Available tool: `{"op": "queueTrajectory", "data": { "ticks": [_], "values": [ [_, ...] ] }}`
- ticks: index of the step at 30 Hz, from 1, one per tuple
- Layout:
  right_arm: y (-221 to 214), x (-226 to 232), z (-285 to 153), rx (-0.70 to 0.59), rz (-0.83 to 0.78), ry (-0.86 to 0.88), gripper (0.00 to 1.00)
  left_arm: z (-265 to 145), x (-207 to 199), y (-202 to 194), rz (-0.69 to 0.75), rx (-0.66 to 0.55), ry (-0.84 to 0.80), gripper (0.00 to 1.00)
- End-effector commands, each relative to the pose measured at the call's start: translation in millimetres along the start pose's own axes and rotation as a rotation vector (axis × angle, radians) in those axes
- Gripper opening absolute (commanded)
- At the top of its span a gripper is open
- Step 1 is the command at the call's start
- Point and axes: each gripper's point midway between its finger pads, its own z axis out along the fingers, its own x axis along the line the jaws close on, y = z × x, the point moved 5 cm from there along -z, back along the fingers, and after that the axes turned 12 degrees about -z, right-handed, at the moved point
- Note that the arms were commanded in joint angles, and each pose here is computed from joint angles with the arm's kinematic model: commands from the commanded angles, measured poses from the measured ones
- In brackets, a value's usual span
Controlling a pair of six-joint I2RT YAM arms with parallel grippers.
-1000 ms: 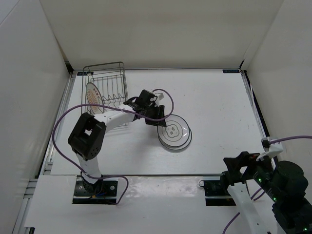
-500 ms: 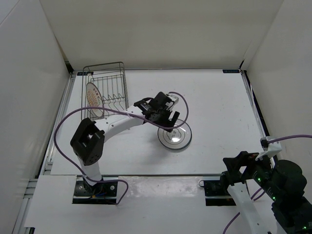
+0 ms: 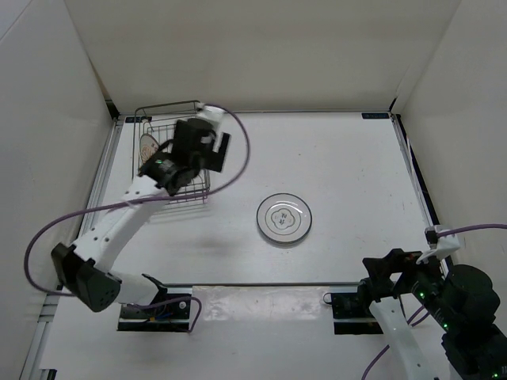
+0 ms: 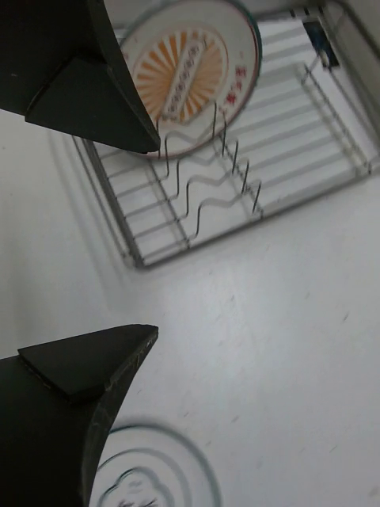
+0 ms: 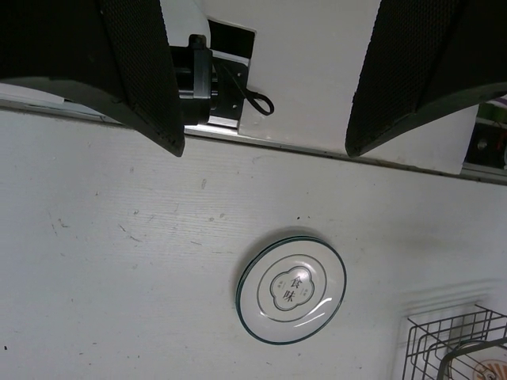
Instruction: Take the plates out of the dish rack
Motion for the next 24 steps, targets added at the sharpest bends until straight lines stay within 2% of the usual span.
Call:
{"op": "queueTrajectory", "data": {
  "ticks": [1, 4, 6, 7, 9, 12, 17, 20, 21, 24],
  "values": [
    [-52, -3, -15, 0.248, 0.024, -0.025, 0.84, -12, 70, 21, -0.185, -0.082, 0.124, 1.00],
    [-52, -3, -15, 0.247, 0.024, -0.026, 0.86, -2, 128, 10, -0.405, -0.020, 0.201, 1.00],
    [-53, -3, -14, 0.250, 0.026, -0.028, 0.86, 2, 142, 2, -0.512, -0.002, 0.236, 1.00],
    [-54, -3, -15, 0.246, 0.025, -0.023, 0.86, 3, 165, -3, -0.566, -0.012, 0.295, 1.00],
    [-54, -4, -15, 0.243, 0.023, -0.027, 0.87, 7, 184, -13, -0.653, -0.023, 0.347, 1.00],
    [-55, -4, -15, 0.239, 0.025, -0.032, 0.87, 12, 193, -16, -0.672, -0.081, 0.364, 1.00],
    [-56, -5, -13, 0.247, 0.022, -0.028, 0.88, 28, 202, -28, -0.629, -0.038, 0.429, 1.00],
    [-55, -5, -12, 0.249, 0.021, -0.027, 0.88, 35, 208, -28, -0.612, -0.032, 0.470, 0.94],
    [-55, -5, -12, 0.252, 0.021, -0.027, 0.88, 37, 209, -28, -0.606, -0.031, 0.475, 0.88],
    [-55, -6, -12, 0.252, 0.017, -0.030, 0.90, 45, 214, -33, -0.586, -0.036, 0.511, 0.80]
  ]
}}
